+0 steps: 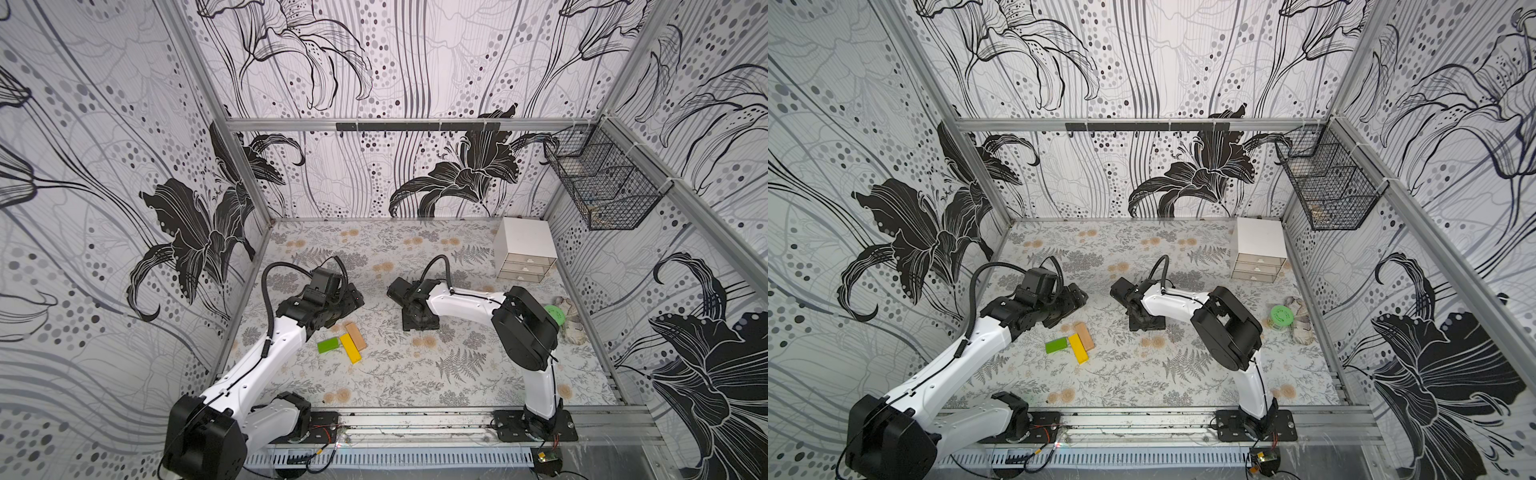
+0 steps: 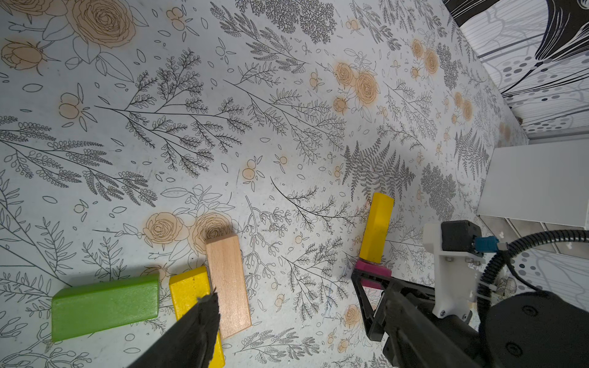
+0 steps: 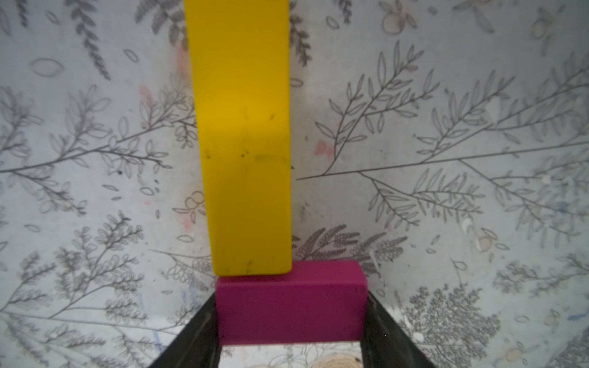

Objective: Assemble the letter h with building blocks
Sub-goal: Assemble the building block at the center of the board.

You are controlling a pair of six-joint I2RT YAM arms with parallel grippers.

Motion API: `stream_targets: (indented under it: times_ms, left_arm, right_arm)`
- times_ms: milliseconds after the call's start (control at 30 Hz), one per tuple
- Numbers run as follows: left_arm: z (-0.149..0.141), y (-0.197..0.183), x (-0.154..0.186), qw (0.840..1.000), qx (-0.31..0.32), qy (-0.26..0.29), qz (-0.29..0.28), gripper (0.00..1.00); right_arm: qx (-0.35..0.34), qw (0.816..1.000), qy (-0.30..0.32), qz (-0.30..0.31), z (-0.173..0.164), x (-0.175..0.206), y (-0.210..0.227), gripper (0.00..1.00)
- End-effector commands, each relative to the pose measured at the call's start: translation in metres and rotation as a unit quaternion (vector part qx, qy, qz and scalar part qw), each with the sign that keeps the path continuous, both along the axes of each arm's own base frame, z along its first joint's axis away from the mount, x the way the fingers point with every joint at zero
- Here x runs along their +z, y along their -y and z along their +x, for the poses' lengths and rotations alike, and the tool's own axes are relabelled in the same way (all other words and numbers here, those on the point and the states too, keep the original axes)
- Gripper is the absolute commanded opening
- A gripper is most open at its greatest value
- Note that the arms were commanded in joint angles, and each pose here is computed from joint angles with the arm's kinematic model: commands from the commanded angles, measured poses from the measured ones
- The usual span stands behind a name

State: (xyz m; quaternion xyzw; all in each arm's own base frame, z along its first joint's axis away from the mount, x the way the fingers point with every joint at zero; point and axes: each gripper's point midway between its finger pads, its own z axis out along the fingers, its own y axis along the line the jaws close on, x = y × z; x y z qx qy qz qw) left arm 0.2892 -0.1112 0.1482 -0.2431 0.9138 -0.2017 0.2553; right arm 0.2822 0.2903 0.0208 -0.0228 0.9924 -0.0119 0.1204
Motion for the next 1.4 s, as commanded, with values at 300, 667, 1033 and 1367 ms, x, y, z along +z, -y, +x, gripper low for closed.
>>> stream_targets:
  times_ms: [300,667,1033,1367]
  left_arm:
    - [0.009,0.001,0.014,1.0,-0.005,0.018,-0.001,0.84]
    - [0.006,0.0,0.012,1.0,-0.003,0.017,0.0,0.84]
    - [0.005,0.0,0.011,1.0,-0.003,0.016,-0.003,0.84]
    - [0.001,-0.007,0.013,1.0,0.012,0.018,0.006,0.84]
  right_arm:
    - [-0.017,0.998,-0.038,-0.037,-0.01,-0.033,0.023,0.59]
    - [-0.003,0.999,-0.04,-0.024,-0.01,-0.03,0.017,0.7]
    - [0.018,0.999,-0.021,-0.022,-0.009,0.0,0.019,0.83]
    - [0.058,0.997,0.043,-0.009,-0.017,0.072,0.025,0.9]
